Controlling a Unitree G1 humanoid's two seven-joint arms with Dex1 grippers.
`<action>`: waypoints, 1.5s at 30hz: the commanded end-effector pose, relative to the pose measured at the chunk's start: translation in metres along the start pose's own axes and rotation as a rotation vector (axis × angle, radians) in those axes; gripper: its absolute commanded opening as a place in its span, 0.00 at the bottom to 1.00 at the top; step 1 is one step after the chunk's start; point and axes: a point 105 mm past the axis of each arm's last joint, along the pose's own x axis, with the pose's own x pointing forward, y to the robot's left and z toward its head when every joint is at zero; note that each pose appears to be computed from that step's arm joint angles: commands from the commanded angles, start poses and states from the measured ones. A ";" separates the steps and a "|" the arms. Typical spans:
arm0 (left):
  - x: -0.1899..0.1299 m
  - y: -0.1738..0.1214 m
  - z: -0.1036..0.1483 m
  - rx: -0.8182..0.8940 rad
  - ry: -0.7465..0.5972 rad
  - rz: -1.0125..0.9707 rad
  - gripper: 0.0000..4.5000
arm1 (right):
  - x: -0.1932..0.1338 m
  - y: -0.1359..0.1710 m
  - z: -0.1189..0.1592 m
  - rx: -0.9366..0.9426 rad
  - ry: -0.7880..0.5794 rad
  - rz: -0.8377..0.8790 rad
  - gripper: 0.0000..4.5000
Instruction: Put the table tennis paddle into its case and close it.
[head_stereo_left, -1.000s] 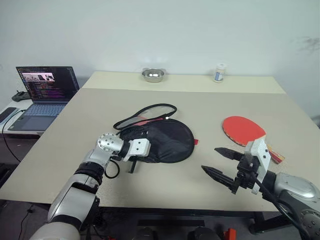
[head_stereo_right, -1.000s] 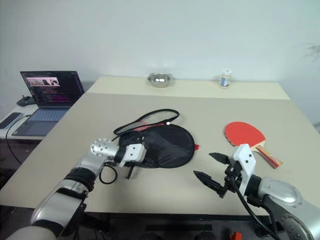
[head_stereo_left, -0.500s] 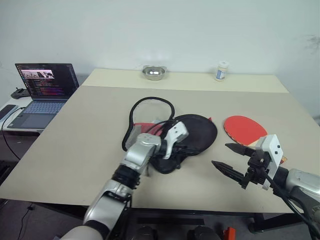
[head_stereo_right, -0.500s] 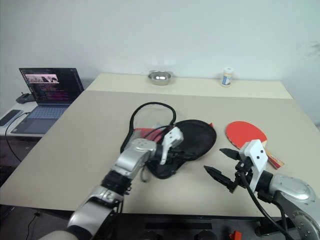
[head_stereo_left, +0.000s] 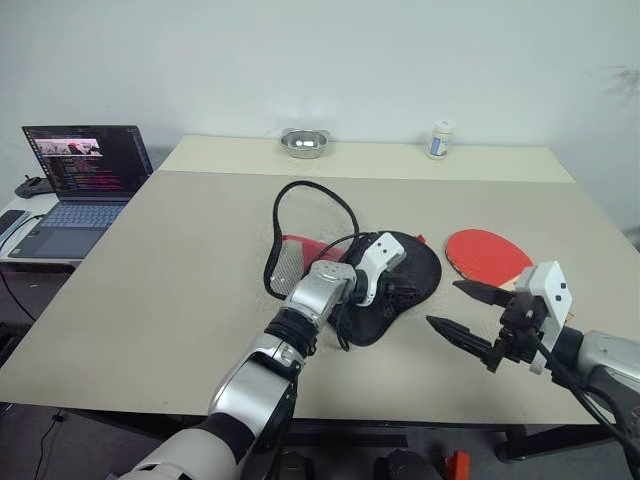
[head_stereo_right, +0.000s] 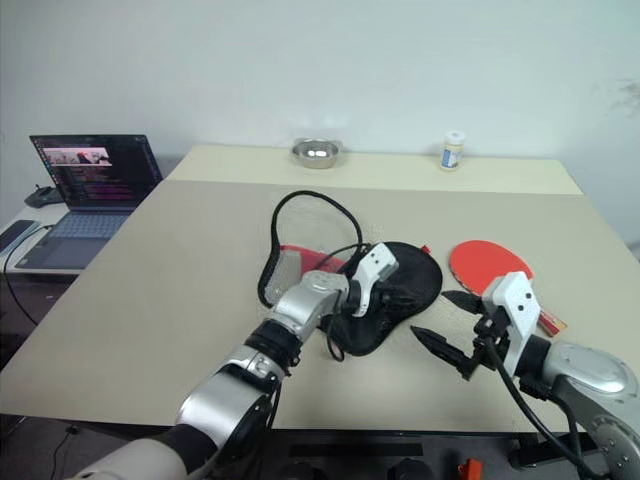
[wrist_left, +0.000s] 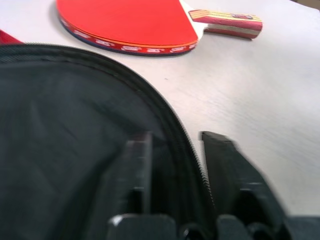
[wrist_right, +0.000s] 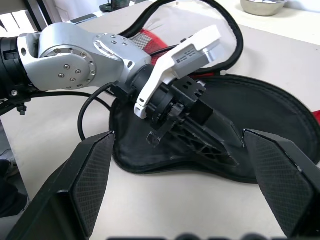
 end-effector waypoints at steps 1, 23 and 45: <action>-0.011 -0.001 0.029 0.054 -0.090 -0.012 0.74 | -0.003 -0.005 0.008 -0.009 -0.020 -0.034 1.00; -0.175 -0.004 0.025 0.277 0.000 -0.277 0.99 | 0.040 0.020 -0.037 0.375 0.109 -0.026 1.00; -0.198 0.007 0.015 0.348 0.060 -0.223 0.99 | 0.105 0.003 -0.062 0.555 0.145 -0.133 1.00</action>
